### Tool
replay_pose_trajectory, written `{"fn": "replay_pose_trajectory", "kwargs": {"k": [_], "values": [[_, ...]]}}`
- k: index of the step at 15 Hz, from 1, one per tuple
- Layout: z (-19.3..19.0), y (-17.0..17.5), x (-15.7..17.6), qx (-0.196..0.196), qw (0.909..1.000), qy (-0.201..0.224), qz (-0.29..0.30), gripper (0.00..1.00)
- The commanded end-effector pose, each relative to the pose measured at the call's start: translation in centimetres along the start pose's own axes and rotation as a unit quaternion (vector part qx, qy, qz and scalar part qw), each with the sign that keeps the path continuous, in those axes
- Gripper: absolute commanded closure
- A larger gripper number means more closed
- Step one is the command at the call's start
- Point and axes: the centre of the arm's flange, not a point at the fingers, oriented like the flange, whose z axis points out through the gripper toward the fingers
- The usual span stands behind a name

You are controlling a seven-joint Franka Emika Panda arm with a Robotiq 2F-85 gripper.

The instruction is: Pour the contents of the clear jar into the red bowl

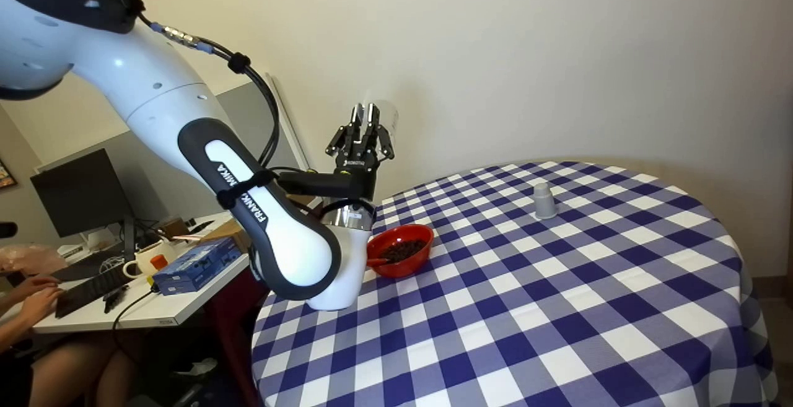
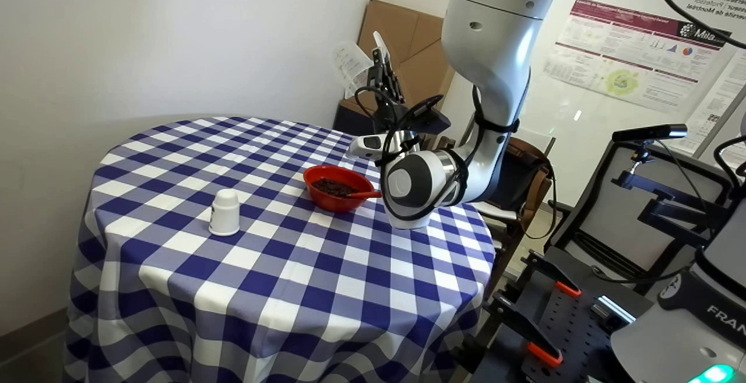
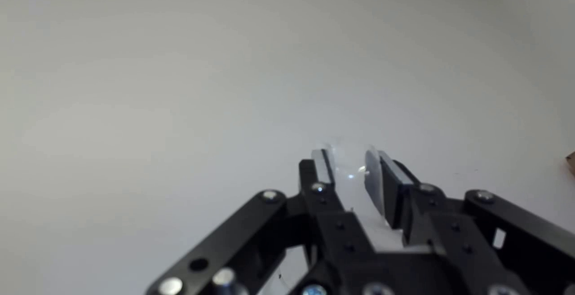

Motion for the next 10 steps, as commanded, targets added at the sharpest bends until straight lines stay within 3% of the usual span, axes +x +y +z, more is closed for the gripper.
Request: {"fn": "replay_pose_trajectory", "kwargs": {"k": [1, 7, 10], "values": [[0.00, 0.00, 0.00, 0.000, 1.0000, 0.000, 0.000, 0.72], [-0.03, 0.01, 0.04, 0.000, 1.0000, 0.002, 0.001, 0.72], [0.59, 0.43, 0.60, 0.037, 0.9985, 0.031, 0.025, 0.72]]}}
